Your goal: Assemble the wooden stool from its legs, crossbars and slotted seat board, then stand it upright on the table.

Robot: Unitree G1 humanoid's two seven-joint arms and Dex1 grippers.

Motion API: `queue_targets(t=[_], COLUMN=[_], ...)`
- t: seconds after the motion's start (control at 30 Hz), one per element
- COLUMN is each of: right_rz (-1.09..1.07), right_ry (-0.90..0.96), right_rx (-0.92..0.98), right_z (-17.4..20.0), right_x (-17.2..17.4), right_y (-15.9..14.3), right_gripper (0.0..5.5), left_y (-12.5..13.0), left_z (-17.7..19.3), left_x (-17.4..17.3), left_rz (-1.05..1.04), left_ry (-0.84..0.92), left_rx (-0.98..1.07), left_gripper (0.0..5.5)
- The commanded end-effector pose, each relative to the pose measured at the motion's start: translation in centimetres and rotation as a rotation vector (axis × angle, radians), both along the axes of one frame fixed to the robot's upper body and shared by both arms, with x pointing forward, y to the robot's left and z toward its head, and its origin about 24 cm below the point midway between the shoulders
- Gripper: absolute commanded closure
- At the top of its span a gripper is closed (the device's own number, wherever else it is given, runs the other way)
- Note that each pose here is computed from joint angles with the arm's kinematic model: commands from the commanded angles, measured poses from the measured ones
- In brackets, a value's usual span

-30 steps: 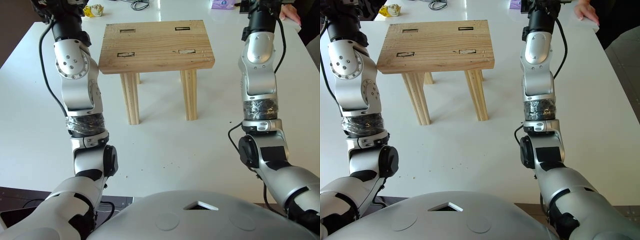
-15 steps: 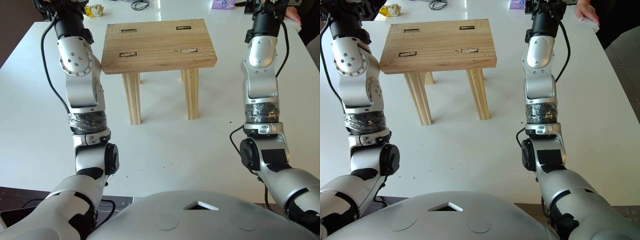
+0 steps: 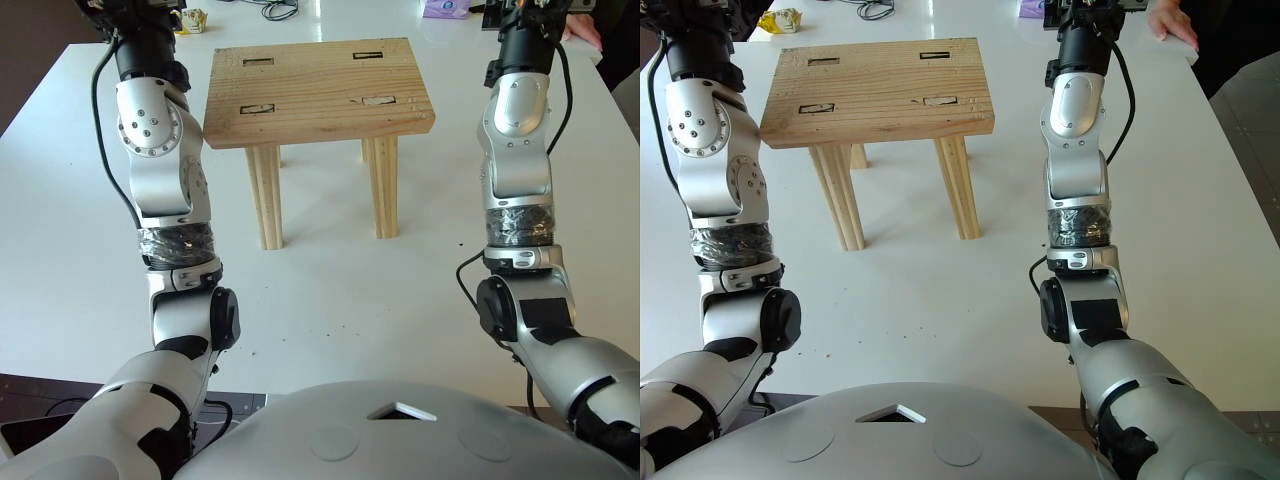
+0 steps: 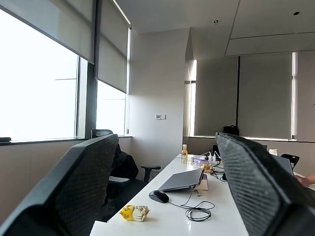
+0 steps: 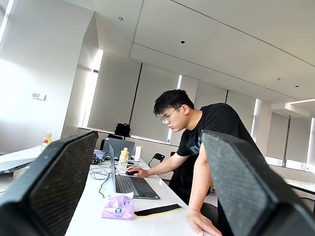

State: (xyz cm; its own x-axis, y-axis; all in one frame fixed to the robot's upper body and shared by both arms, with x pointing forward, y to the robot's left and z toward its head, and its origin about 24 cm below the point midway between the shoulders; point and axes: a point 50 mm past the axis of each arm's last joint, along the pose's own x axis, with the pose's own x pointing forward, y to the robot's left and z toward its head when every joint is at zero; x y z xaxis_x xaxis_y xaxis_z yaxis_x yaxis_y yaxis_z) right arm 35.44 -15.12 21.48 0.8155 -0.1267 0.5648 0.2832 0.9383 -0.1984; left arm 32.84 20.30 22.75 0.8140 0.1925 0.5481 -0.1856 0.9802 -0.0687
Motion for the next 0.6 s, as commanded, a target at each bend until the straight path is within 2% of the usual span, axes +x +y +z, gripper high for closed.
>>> queue_targets(t=[0.03, 0.4, 0.6], right_rz=[0.017, 0.054, 0.046], right_ry=[-0.001, -0.041, -0.026], right_rx=[0.007, 0.062, 0.064], right_z=[0.2, 1.7, 1.0], right_x=[0.2, 1.2, 0.9], right_y=[0.2, 0.9, 0.7], right_gripper=[1.61, 1.61, 1.61], left_y=[-0.3, -0.7, -1.4], left_z=[0.3, 0.6, 1.3], left_x=[0.1, 0.2, 0.3], left_rz=[-0.017, 0.02, -0.009], left_ry=[-0.028, -0.072, -0.09], left_rx=[-0.017, -0.024, -0.005], left_gripper=[1.82, 1.82, 1.82])
